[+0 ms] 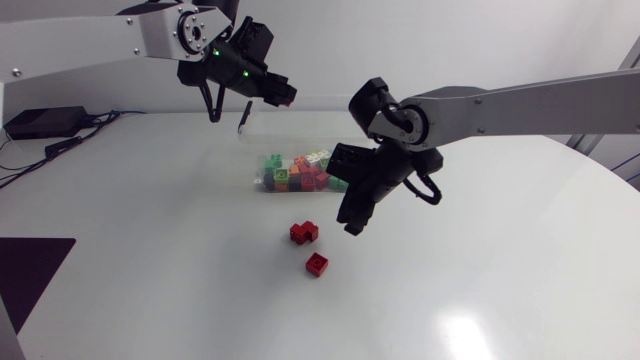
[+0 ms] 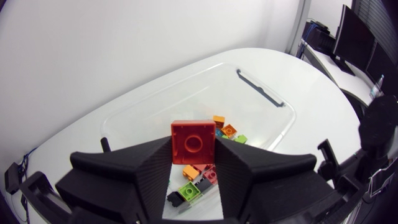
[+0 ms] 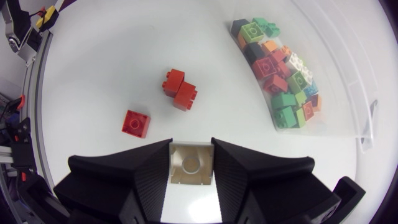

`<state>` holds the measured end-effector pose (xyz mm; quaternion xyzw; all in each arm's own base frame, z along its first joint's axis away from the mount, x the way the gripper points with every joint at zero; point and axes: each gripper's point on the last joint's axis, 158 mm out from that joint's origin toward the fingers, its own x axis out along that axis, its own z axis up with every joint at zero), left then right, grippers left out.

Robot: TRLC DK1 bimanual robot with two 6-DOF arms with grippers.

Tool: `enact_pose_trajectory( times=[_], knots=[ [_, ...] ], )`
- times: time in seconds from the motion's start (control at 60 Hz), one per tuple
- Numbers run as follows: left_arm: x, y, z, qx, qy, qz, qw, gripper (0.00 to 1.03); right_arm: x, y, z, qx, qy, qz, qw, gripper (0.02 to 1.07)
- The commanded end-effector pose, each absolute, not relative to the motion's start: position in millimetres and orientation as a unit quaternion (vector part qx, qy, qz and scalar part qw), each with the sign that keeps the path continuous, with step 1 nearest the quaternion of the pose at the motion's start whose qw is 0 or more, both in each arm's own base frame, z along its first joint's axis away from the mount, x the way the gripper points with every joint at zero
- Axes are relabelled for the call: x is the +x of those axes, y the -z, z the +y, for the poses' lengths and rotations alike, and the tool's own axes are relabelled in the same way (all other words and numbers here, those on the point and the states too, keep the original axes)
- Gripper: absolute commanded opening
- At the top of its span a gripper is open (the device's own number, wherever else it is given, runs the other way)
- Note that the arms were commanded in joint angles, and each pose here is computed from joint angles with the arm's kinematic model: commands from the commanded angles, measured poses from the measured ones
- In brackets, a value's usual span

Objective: Place the duplo bricks in the container

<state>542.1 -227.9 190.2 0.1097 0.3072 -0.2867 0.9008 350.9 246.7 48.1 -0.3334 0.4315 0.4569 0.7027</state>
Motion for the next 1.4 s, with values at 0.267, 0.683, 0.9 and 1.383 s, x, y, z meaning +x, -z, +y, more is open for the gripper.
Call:
enact_pose_trajectory(
  times=[0.267, 0.683, 0.9, 1.383],
  knots=[
    [589.3, -208.3, -205.8, 0.082, 0.204, 0.252, 0.942, 0.94, 352.2, -102.6, 238.4, -0.305, -0.446, 0.396, 0.742, 0.32],
    [501.4, -282.3, -173.1, 0.085, 0.194, 0.164, 0.964, 0.98, 440.4, -182.9, 255.5, -0.228, -0.385, 0.296, 0.844, 0.32],
    [437.1, -273.2, -173.6, 0.105, 0.249, 0.172, 0.947, 0.98, 491.8, -196.2, 263.4, -0.183, -0.357, 0.268, 0.876, 0.32],
    [365.1, -176.2, -195.9, 0.179, 0.387, 0.273, 0.862, 0.97, 558.3, -173.5, 274.5, -0.159, -0.303, 0.249, 0.906, 0.67]
  ],
)
